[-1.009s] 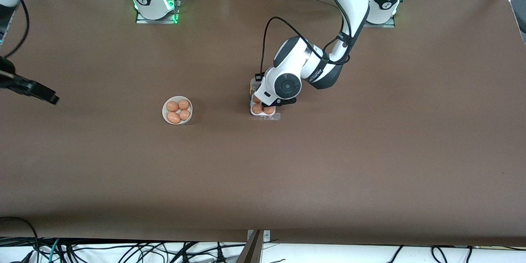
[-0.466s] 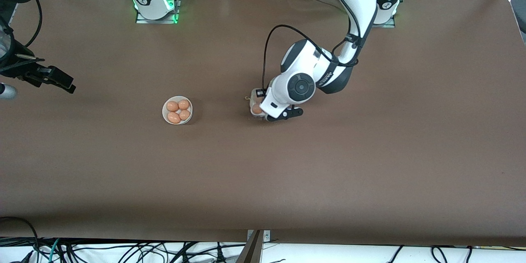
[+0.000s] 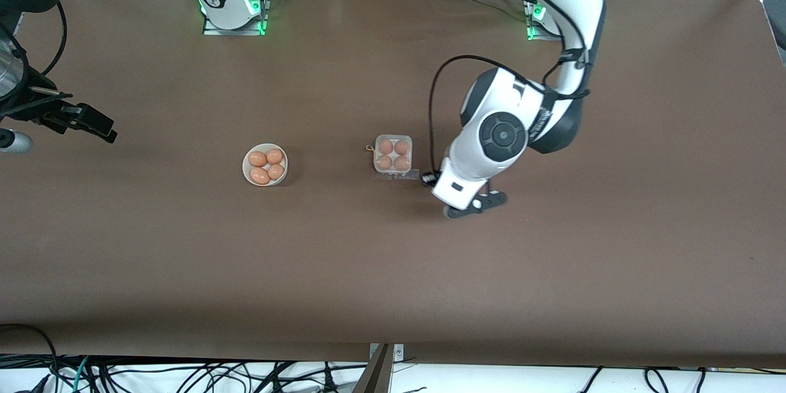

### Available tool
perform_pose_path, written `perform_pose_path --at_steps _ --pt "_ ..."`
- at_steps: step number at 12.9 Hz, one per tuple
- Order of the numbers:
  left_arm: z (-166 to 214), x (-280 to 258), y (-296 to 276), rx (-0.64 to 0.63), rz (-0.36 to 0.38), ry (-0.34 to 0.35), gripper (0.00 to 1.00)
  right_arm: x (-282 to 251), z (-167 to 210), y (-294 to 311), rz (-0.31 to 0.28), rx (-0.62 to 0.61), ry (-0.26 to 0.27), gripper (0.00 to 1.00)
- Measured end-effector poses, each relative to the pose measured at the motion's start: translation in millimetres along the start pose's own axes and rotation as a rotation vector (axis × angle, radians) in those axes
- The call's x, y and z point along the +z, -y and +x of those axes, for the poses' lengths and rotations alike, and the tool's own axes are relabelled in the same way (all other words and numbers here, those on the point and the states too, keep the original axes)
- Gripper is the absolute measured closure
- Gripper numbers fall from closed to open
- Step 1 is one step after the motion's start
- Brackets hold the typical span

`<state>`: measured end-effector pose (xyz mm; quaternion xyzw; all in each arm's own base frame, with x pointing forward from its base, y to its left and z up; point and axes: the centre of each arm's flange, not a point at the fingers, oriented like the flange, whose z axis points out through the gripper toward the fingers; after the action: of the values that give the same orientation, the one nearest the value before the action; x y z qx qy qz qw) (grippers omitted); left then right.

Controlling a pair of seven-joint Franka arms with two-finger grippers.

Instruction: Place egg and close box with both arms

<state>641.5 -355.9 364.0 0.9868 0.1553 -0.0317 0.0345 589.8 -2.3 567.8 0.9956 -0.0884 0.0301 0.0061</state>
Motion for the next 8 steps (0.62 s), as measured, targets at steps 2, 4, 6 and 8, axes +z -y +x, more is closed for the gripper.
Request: perform_pose_path --at_steps 2,4,6,8 --pt "27.5 -36.9 27.7 -0.025 0.038 -0.098 0.22 0.3 0.4 0.2 0.0 0.0 -0.001 0.0" --pt "57.7 -70.1 66.8 -0.06 0.041 -0.123 0.02 0.2 0.4 0.4 0.0 -0.001 -0.002 0.0" --pt "84.6 -90.6 108.2 -0.069 0.048 -0.107 0.0 0.2 0.4 0.6 0.001 -0.001 -0.003 0.0" --pt "104.8 -106.2 144.4 -0.046 0.06 -0.084 0.0 0.1 0.4 0.8 0.001 -0.001 -0.003 0.0"
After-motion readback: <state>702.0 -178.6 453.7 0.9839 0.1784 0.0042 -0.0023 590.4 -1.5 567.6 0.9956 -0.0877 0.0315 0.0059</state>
